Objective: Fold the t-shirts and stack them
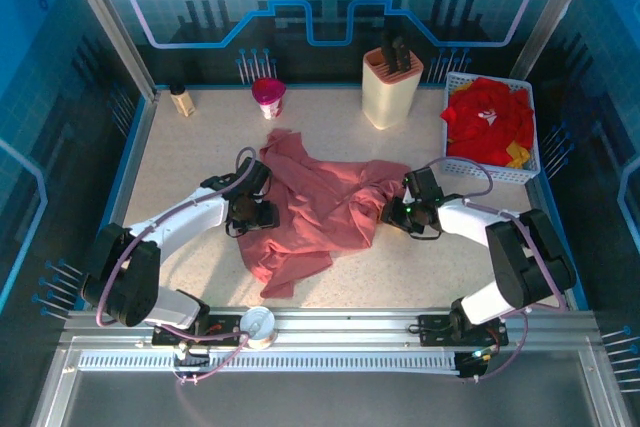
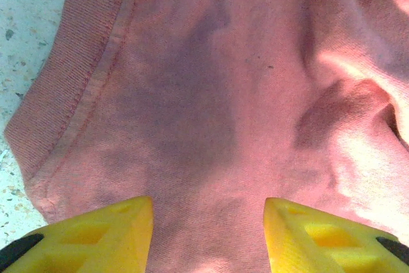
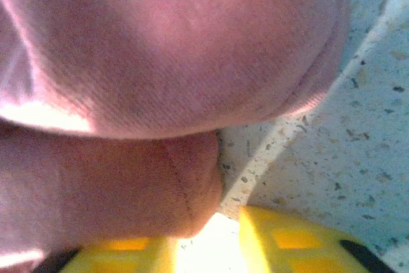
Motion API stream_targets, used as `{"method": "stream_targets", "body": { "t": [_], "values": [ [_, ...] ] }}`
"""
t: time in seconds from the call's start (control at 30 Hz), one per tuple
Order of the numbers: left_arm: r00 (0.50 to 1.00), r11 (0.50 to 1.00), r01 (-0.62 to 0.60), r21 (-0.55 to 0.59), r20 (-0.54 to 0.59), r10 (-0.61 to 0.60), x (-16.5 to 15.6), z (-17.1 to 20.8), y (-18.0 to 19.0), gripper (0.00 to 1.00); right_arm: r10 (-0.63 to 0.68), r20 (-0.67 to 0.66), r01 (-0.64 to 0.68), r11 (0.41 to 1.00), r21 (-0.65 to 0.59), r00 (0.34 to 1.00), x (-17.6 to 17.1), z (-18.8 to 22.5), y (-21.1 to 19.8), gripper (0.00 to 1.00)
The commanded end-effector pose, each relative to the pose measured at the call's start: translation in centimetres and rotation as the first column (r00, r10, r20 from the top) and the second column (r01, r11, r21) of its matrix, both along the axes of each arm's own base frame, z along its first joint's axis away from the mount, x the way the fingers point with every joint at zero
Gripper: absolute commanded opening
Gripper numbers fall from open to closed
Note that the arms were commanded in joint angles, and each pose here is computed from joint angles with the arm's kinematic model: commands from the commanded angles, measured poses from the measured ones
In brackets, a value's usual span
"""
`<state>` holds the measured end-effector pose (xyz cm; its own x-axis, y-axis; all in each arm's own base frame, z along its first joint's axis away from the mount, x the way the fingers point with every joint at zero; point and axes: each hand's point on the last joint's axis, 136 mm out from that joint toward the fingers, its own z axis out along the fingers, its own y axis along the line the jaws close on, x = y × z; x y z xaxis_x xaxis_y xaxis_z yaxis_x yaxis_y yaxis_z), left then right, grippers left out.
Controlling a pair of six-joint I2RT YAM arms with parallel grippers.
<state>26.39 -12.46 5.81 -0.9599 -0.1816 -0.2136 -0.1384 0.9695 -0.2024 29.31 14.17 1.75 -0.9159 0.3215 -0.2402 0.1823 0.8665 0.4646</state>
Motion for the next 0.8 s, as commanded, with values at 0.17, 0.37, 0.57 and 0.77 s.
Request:
{"method": "stream_targets", "body": {
  "t": [0.17, 0.37, 0.57, 0.77],
  "values": [
    [1.000, 1.000, 0.022, -0.002, -0.001, -0.022, -0.3, 0.3, -0.2, 0.50, 0.031, 0.139, -0.034, 0.999, 0.017, 0.990, 3.0, 3.0, 1.3, 0.29],
    [1.000, 1.000, 0.020, -0.016, -0.008, -0.020, -0.3, 0.0, -0.4, 0.49, 0.040, 0.123, -0.041, 0.999, 0.002, 0.992, 3.1, 2.5, 1.2, 0.24],
    [1.000, 1.000, 0.019, -0.004, -0.007, -0.019, -0.5, -0.1, -0.1, 0.49, 0.045, 0.125, -0.044, 0.999, -0.008, 0.991, 2.9, 2.7, 1.1, 0.06],
    [1.000, 1.000, 0.023, 0.002, -0.016, -0.023, -0.5, -0.3, -0.1, 0.49, 0.059, 0.124, -0.052, 0.997, -0.060, 0.991, 2.3, 4.7, -0.3, 0.00]
  ]
}}
